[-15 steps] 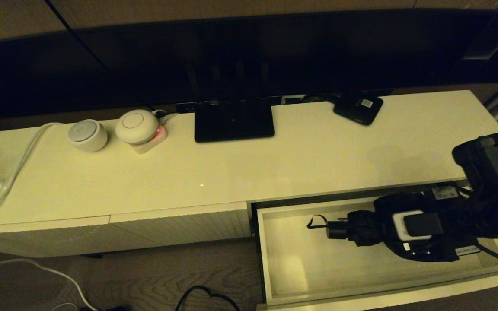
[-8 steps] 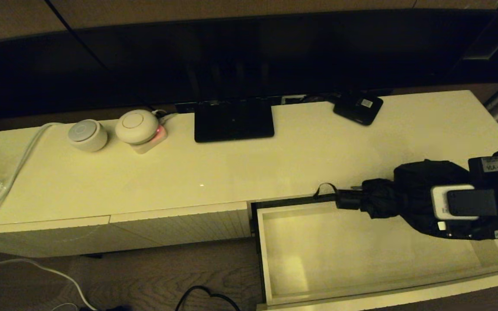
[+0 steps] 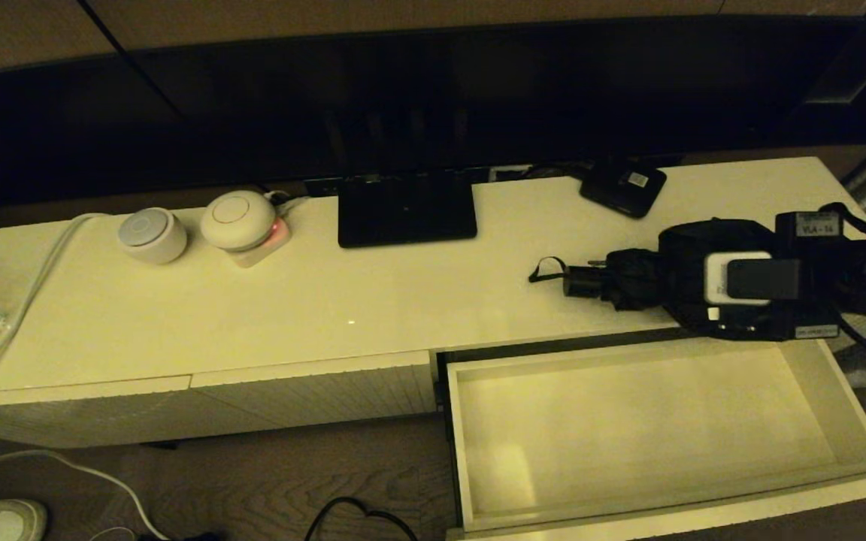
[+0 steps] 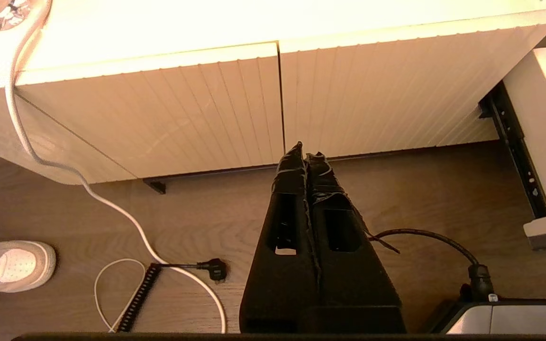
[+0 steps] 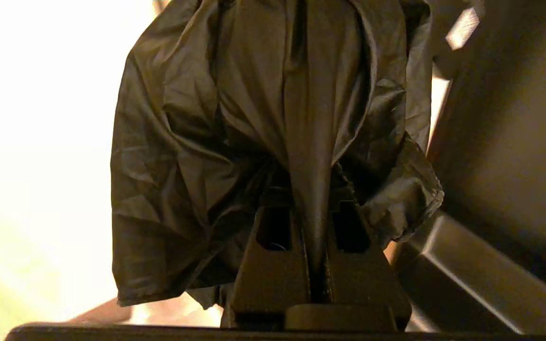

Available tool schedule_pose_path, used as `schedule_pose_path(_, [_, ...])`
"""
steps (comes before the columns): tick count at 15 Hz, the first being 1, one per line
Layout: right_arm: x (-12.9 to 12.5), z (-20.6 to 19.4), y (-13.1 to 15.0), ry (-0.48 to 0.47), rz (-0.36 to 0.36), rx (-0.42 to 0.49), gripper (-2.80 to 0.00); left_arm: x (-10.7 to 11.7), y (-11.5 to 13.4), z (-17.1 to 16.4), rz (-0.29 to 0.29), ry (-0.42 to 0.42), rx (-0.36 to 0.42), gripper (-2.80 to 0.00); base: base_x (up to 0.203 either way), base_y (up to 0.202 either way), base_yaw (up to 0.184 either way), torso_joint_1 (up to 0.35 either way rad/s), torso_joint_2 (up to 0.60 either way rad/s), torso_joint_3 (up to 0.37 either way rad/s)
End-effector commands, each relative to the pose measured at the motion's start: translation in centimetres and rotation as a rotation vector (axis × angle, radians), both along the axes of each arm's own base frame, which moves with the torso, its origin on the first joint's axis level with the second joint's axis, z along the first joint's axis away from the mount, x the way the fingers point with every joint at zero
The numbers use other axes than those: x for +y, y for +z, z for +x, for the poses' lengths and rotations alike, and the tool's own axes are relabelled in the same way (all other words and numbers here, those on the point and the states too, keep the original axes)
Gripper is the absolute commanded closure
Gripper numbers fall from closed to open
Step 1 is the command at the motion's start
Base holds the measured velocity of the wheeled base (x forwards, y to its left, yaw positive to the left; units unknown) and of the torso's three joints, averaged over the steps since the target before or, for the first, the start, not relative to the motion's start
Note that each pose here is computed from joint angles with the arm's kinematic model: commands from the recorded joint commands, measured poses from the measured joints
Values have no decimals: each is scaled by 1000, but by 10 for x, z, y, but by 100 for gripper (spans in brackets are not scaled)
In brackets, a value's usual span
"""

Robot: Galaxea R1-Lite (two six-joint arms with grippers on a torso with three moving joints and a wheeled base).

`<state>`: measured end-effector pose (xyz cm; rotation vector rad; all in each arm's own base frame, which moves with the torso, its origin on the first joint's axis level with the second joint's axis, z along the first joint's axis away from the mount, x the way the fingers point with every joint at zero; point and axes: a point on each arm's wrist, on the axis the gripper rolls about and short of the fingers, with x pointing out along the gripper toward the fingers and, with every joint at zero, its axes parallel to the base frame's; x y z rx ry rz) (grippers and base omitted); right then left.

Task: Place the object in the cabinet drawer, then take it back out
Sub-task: Take the umbrella out of the drawer and put it on the table

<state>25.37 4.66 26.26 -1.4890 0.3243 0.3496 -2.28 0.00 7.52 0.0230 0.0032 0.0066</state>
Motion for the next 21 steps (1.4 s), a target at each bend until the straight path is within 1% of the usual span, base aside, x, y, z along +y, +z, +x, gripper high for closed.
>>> schedule_pose_path(1, [6,31,-14,4,-12,0,0,0,-1,0,0,1,3,0,0,0,0,0,0,0])
schedule_pose_path(3, [9,45,-16,6,-12,-38,0,0,-1,0,0,1,3,0,0,0,0,0,0,0])
schedule_pose_path(7, [8,47,-15,4,-22,-47,0,0,-1,0,0,1,3,0,0,0,0,0,0,0])
schedule_pose_path(8, [8,47,-16,5,-25,-45,-280,0,-1,0,0,1,3,0,0,0,0,0,0,0])
schedule_pose_path(12, [8,48,-19,-4,-27,-39,-280,0,-1,0,0,1,3,0,0,0,0,0,0,0])
schedule_pose_path(13, [8,48,-19,-5,-24,-48,-280,0,-1,0,0,1,3,0,0,0,0,0,0,0])
schedule_pose_path(15, [8,41,-8,-1,-18,-92,-280,0,-1,0,0,1,3,0,0,0,0,0,0,0])
schedule_pose_path(18, [4,12,15,3,-9,-159,-280,0,-1,0,0,1,3,0,0,0,0,0,0,0])
schedule_pose_path(21, [-3,-23,21,9,-16,-171,-280,0,-1,0,0,1,3,0,0,0,0,0,0,0])
